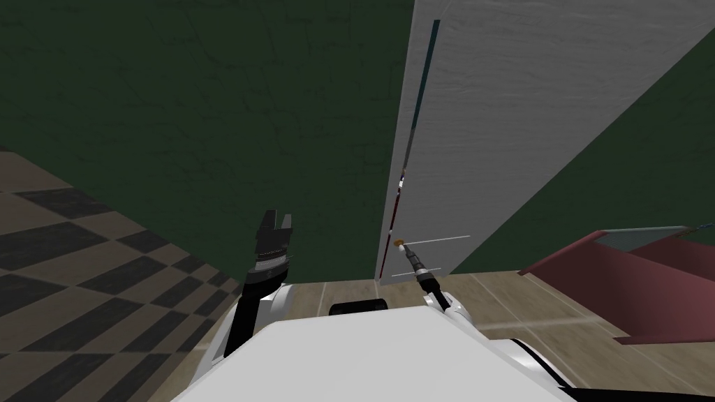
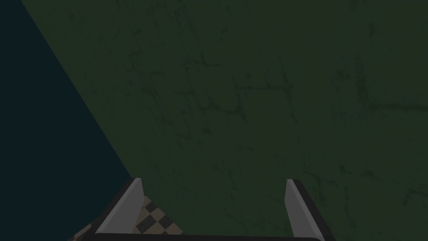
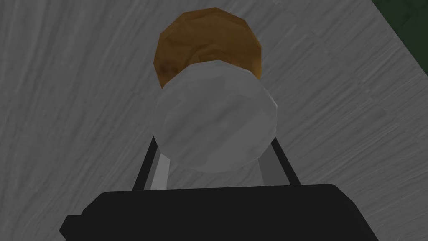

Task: Pull the door open

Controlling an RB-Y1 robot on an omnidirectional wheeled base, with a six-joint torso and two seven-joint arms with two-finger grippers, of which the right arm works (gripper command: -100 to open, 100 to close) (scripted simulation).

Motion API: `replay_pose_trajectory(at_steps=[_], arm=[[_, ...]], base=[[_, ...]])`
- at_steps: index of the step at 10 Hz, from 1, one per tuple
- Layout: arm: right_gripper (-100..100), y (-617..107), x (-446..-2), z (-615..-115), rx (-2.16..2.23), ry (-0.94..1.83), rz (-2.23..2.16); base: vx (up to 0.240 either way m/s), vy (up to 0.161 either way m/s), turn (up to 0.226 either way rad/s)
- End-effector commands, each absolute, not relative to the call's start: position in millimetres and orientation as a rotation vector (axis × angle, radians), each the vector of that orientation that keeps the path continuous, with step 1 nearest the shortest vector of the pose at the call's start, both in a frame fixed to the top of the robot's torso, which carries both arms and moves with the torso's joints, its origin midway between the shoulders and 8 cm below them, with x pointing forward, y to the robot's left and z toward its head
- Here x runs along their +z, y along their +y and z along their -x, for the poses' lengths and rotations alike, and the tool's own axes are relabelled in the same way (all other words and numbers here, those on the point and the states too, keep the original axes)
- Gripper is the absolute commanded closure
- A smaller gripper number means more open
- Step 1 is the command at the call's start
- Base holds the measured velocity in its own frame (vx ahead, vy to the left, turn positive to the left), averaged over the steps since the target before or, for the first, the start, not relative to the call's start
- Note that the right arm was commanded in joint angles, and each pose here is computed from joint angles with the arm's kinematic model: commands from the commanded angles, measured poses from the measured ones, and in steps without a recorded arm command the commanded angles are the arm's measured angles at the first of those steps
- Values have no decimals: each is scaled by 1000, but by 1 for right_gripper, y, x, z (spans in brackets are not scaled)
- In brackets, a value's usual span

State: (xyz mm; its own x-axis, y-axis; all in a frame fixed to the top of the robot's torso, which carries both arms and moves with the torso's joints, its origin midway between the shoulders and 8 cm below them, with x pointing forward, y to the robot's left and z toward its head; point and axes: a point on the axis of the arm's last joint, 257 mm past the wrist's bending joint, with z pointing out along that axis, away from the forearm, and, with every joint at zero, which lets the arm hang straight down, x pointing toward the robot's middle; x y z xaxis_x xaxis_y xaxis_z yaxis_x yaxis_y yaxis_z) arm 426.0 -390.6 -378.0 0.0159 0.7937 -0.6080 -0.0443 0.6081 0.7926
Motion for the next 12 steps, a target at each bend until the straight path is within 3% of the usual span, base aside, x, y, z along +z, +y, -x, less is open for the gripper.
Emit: replay_pose_trajectory(at_steps=[1,12], arm=[[100,-378,-386,-423,782,1421,-716],[100,-377,-385,-427,908,1363,-853]], base=[[-29,-15,13],[-16,-8,19]])
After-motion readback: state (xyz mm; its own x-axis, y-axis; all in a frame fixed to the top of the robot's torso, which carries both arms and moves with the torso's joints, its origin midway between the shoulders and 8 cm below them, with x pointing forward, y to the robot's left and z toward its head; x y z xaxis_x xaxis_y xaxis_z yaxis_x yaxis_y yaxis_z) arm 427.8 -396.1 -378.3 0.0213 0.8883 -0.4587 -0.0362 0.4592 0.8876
